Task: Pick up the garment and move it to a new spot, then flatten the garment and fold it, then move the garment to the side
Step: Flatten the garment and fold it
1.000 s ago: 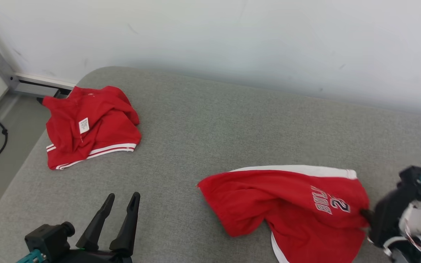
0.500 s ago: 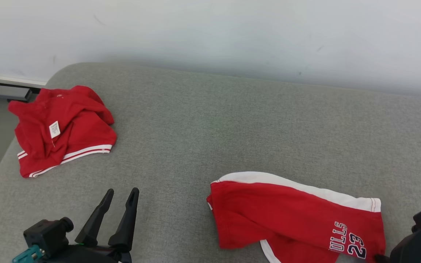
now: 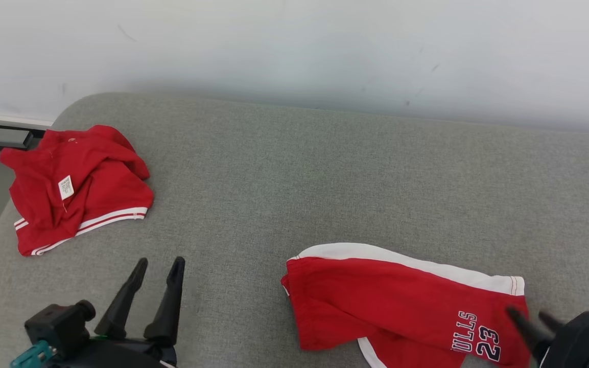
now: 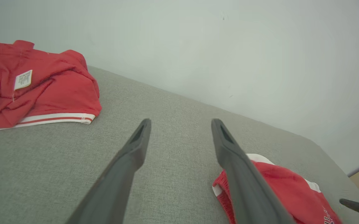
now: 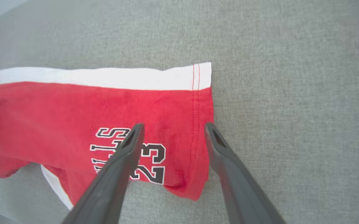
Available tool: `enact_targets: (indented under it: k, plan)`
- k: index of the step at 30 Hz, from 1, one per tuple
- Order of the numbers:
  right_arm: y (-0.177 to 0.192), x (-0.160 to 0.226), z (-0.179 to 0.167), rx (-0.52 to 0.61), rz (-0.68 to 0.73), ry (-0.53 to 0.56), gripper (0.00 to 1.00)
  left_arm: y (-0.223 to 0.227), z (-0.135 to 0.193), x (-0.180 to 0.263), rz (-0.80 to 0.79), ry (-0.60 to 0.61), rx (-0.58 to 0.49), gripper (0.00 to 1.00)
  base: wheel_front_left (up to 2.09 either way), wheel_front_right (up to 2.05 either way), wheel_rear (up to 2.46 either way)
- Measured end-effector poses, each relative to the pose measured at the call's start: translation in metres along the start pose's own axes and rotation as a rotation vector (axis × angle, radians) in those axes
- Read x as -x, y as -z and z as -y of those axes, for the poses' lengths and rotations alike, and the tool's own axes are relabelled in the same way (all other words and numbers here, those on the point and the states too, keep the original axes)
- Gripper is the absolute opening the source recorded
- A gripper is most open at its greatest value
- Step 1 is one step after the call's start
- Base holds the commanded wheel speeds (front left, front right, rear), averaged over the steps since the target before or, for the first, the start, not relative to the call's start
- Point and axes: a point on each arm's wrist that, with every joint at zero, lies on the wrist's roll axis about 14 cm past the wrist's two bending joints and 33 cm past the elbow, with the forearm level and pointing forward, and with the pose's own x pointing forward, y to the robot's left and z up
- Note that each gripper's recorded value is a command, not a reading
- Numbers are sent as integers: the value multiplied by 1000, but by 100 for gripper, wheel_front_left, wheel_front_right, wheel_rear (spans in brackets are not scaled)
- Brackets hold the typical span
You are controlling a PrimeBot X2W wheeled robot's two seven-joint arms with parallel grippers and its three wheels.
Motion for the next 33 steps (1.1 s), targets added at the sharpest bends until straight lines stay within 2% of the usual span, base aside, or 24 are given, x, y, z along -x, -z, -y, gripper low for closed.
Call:
enact_targets:
  k: [3, 4, 10, 14, 16, 22, 33]
  plan:
    - [-34, 6, -1, -27, 192, -18, 100, -7, -5, -1, 34, -27, -21, 100, 0, 0, 0]
    - [-34, 6, -1, -27, 192, -18, 100, -7, -5, -1, 34, -27, -21, 100, 0, 0, 0]
    - [-76, 24, -14, -99, 508, -92, 100, -25, -6, 0, 114, -55, -36, 100, 0, 0, 0]
    - [-90, 37, -26, -166, 665, -159, 100, -36, -5, 2, 163, -64, -41, 100, 0, 0, 0]
    - [-91, 42, -39, -166, 713, -197, 100, -41, -3, 3, 184, -59, -43, 100, 0, 0, 0]
    - [-85, 49, -66, -74, 764, -240, 100, -44, 9, 3, 206, -12, -40, 100, 0, 0, 0]
    - [-60, 37, -52, -19, 693, -169, 100, -3, 9, 4, 71, 29, -128, 100, 0, 0, 0]
